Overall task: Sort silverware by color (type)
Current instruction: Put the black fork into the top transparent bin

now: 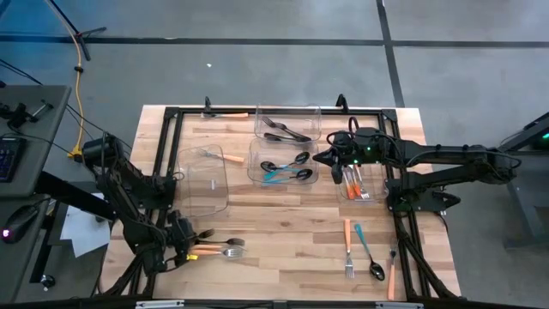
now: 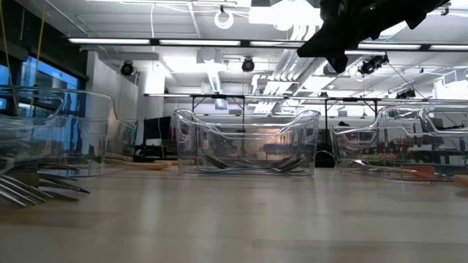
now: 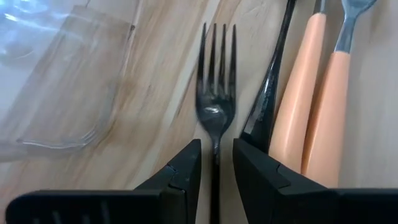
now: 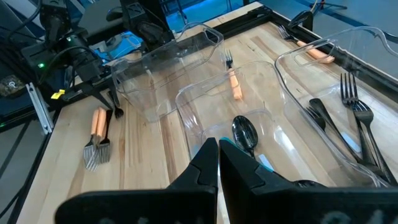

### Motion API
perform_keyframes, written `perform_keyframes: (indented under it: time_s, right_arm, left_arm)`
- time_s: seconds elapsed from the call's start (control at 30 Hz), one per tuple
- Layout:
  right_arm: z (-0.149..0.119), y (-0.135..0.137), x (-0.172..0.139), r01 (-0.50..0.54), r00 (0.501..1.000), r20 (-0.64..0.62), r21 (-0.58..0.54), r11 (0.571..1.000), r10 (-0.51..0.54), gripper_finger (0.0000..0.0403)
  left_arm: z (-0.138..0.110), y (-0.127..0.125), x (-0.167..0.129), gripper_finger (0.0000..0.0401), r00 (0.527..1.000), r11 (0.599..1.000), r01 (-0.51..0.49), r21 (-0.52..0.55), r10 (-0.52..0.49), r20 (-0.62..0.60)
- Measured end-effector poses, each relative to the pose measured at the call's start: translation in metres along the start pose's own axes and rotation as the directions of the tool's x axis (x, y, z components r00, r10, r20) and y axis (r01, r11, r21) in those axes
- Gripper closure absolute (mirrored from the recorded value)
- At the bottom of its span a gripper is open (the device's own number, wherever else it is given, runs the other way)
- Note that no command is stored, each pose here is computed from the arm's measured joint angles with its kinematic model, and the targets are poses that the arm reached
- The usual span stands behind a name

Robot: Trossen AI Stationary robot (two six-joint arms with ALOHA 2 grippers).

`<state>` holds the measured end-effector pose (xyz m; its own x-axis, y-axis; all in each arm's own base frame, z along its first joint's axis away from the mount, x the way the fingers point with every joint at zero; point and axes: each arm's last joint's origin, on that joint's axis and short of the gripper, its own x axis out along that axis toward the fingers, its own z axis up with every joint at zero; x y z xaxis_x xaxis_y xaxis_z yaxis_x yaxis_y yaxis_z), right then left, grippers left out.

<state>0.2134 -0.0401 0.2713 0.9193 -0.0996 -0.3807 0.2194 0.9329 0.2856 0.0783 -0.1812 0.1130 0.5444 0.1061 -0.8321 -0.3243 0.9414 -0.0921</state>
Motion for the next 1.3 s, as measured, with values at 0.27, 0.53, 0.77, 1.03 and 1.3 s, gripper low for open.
perform_keyframes:
  time_s: [0.27, 0.53, 0.77, 1.03, 1.3]
  right_arm:
    - [0.0, 0.0, 0.0, 0.0, 1.0, 0.0, 0.0, 1.0, 0.0, 0.0403]
    - [0.0, 0.0, 0.0, 0.0, 1.0, 0.0, 0.0, 1.0, 0.0, 0.0403]
    - [0.0, 0.0, 0.0, 0.0, 1.0, 0.0, 0.0, 1.0, 0.0, 0.0403]
    - [0.0, 0.0, 0.0, 0.001, 1.0, -0.002, -0.004, 1.0, -0.001, 0.0403]
    - [-0.002, 0.0, 0.0, 0.005, 1.0, -0.016, -0.025, 1.0, -0.005, 0.0403]
  left_arm:
    - [-0.001, -0.002, 0.002, 0.0376, 1.0, 0.999, 0.007, -0.049, -0.008, -0.018]
    - [0.001, 0.0, -0.003, 0.0397, 0.998, 0.998, 0.02, -0.066, -0.023, -0.057]
    - [0.009, 0.004, -0.013, 0.0399, 0.995, 0.995, 0.044, -0.09, -0.051, -0.083]
    - [0.022, 0.01, -0.032, 0.04, 0.989, 0.984, 0.137, -0.11, -0.142, -0.042]
    - [0.046, 0.005, -0.066, 0.04, 0.943, 0.944, 0.326, -0.048, -0.328, -0.05]
